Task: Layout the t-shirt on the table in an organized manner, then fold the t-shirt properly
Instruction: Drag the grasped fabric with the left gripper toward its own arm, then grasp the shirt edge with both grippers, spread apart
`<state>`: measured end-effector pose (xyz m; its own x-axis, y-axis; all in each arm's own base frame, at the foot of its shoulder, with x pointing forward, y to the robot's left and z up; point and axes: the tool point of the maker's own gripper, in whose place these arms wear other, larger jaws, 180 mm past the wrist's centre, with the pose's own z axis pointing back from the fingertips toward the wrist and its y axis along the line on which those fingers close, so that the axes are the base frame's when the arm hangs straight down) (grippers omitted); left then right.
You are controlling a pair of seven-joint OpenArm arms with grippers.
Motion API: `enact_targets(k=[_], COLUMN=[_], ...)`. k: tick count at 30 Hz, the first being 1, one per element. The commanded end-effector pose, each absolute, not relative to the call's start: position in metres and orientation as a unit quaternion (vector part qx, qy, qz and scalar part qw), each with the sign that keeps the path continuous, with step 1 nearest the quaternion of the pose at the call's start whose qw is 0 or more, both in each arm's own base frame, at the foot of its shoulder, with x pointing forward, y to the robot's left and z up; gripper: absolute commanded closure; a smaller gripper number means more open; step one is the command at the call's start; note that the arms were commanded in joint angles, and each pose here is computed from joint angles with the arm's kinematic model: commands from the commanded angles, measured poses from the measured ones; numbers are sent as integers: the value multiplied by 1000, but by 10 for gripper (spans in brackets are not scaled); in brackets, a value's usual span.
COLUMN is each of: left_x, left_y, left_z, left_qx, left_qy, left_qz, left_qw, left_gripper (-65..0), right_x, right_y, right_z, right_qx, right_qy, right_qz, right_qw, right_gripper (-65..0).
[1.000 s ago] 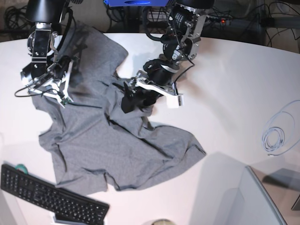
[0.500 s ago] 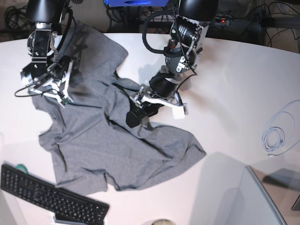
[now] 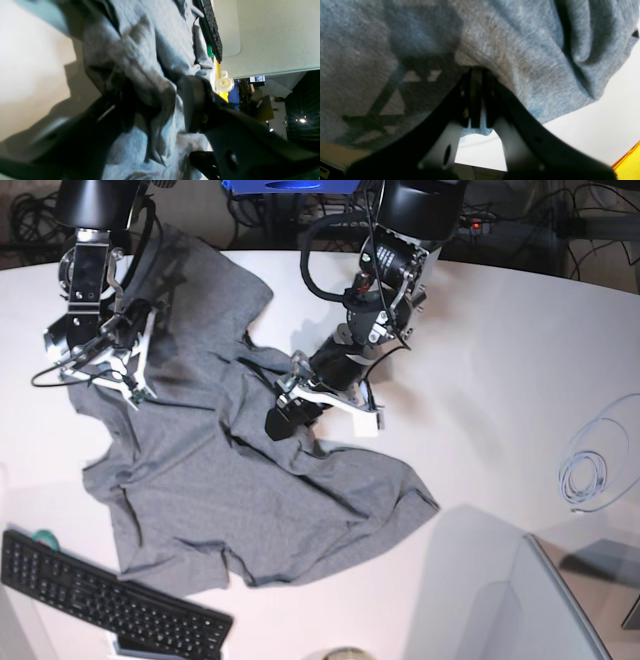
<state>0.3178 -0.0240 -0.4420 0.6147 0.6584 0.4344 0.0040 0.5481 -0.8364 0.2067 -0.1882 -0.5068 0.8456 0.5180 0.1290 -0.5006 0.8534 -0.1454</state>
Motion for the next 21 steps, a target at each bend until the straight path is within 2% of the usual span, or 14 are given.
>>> enact_targets(k=[1,3,4,5,10,11,12,16,18,20,21], left_x=[328,330,326,324,311,309,308,300,297,294,291], left_y=[-30,-28,-28,-27,-2,3,9,24,28,30,33], left_z=[-423,-414,-412,-409,-403,-404,-405,-408,-409,-407,-408], left_qx=[-445,-447,-447,-448,-430,-425,-420,-407,-403,-402,-399], left_qy=[-407,-417,-419,-423,-441,-442,-444,-446,-446,-447,-447], left_qz=[200,196,197,196,177,174,169,159,156,154,151], left_qw=[772,767,765,763,768,770,773,782,784,784,786], left_gripper=[-235,-112,-30,0,0,0,0,0,0,0,0], right_x=[186,188,191,192,203,203,203,188,183,184,184], right_y=[-183,-185,-185,-186,-206,-213,-218,-236,-243,-246,-247], right_z=[-520,-516,-513,-509,-477,-472,-469,-463,-459,-450,-445], right_qx=[-39,-42,-44,-48,-50,-46,-38,10,36,68,82], right_qy=[-52,-59,-65,-72,-158,-171,-184,-225,-245,-273,-285], right_qz=[268,266,265,263,152,127,104,30,7,-8,-14], right_qw=[961,961,961,961,974,976,977,974,969,960,955], right_gripper=[-24,-24,-24,-26,-33,-54,-92,-327,-425,-489,-489])
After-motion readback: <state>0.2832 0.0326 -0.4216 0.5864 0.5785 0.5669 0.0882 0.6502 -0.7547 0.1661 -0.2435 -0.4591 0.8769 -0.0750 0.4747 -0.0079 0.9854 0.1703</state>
